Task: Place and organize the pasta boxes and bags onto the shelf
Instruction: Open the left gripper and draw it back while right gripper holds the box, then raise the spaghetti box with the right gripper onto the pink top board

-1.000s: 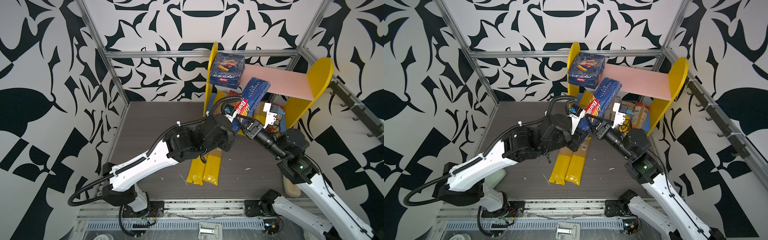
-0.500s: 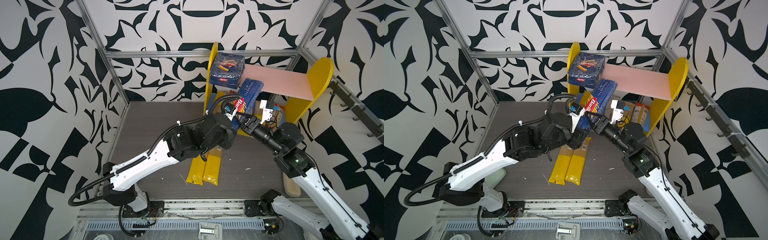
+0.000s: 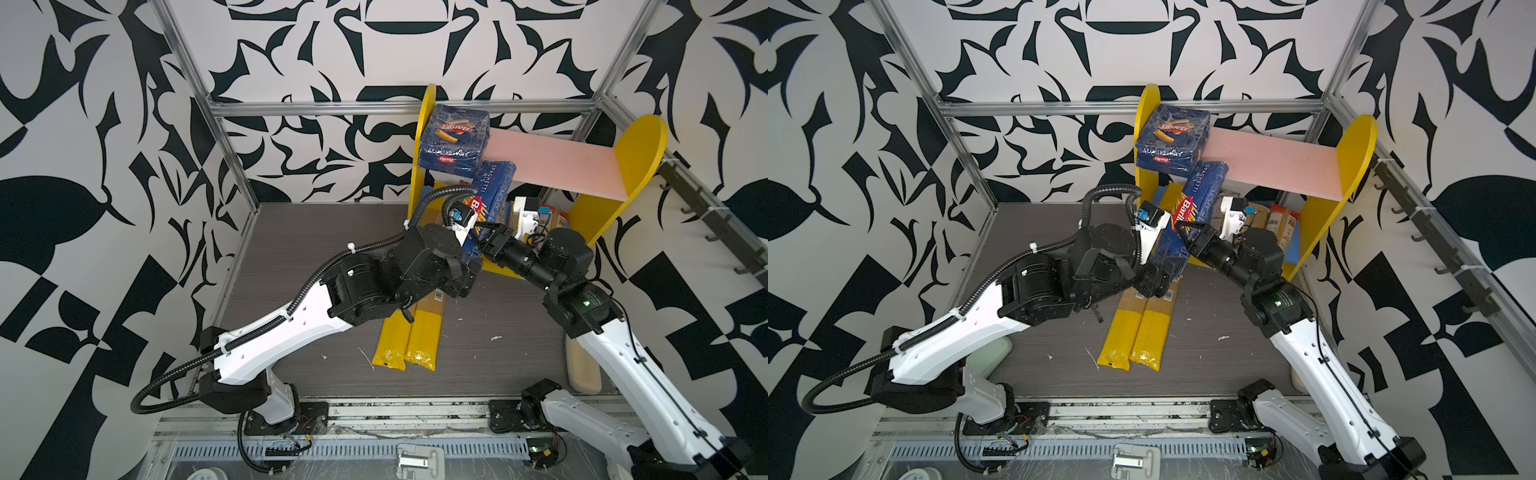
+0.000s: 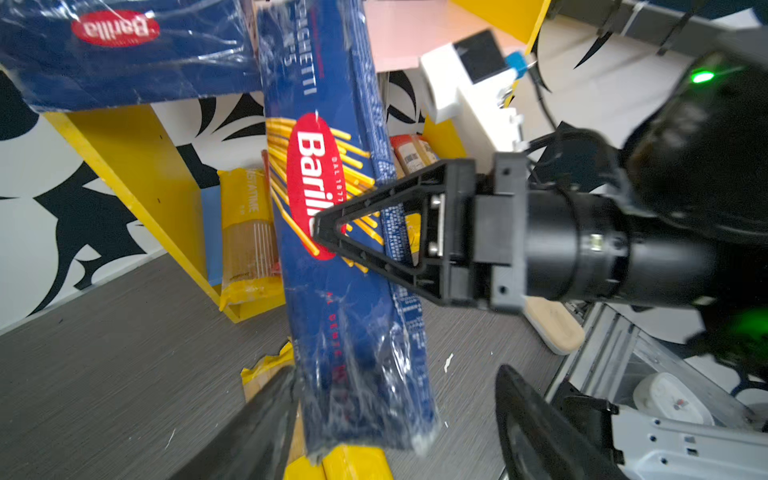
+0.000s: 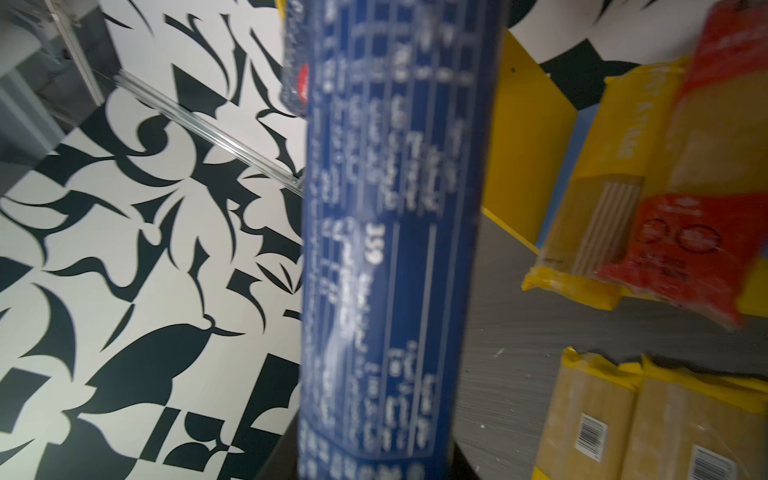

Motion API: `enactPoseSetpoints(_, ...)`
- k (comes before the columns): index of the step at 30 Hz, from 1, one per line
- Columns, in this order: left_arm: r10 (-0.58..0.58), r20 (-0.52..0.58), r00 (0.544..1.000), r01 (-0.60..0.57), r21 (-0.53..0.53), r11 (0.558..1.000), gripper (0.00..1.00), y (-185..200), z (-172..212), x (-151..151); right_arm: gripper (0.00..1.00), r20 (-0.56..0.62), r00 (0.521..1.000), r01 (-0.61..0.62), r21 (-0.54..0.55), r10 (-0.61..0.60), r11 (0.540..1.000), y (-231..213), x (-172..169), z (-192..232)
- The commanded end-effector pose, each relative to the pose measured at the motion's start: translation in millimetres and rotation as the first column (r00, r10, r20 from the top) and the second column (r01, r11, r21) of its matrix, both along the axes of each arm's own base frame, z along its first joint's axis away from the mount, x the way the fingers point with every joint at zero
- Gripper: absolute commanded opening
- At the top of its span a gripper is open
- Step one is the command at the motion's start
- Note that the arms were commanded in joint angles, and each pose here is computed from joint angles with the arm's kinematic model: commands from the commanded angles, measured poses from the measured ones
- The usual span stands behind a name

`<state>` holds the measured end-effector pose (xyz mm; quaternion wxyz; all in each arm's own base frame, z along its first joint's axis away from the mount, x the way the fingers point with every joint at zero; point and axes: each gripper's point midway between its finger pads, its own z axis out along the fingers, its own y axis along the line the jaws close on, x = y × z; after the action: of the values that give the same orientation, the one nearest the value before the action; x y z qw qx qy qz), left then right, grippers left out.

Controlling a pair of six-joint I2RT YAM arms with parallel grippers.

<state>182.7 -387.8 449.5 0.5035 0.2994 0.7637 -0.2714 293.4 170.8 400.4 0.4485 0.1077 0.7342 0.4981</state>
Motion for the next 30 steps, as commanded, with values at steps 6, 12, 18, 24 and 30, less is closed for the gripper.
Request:
enactPoseSetpoints(6,0.075,0.074,0.994,-0.062,-0.159,0.985,0.75,61.7,51.8,-6.7,0.00,0.335,0.942,0.021,0.045,-0.035,0.999,-27.6,-29.8,122.4)
enactPoseSetpoints(12,0.098,0.075,0.992,-0.082,-0.192,0.978,0.75,88.7,55.4,-11.7,0.00,0.364,0.929,0.063,0.025,-0.068,0.998,-38.2,-33.7,136.9)
enactPoseSetpoints(18,0.129,0.077,0.989,-0.115,-0.158,0.981,0.82,101.8,45.3,-9.9,0.00,0.424,0.898,0.150,-0.041,-0.119,0.988,-52.3,-38.5,164.2)
enactPoseSetpoints(24,0.135,0.082,0.987,-0.120,-0.163,0.979,0.83,108.9,43.9,-10.9,0.00,0.474,0.864,0.245,-0.096,-0.172,0.965,-63.2,-26.4,192.5)
enactPoseSetpoints(30,0.141,0.089,0.986,-0.126,-0.164,0.978,0.83,114.2,43.3,-11.4,0.00,0.486,0.850,0.295,-0.123,-0.202,0.947,-69.1,7.7,210.2)
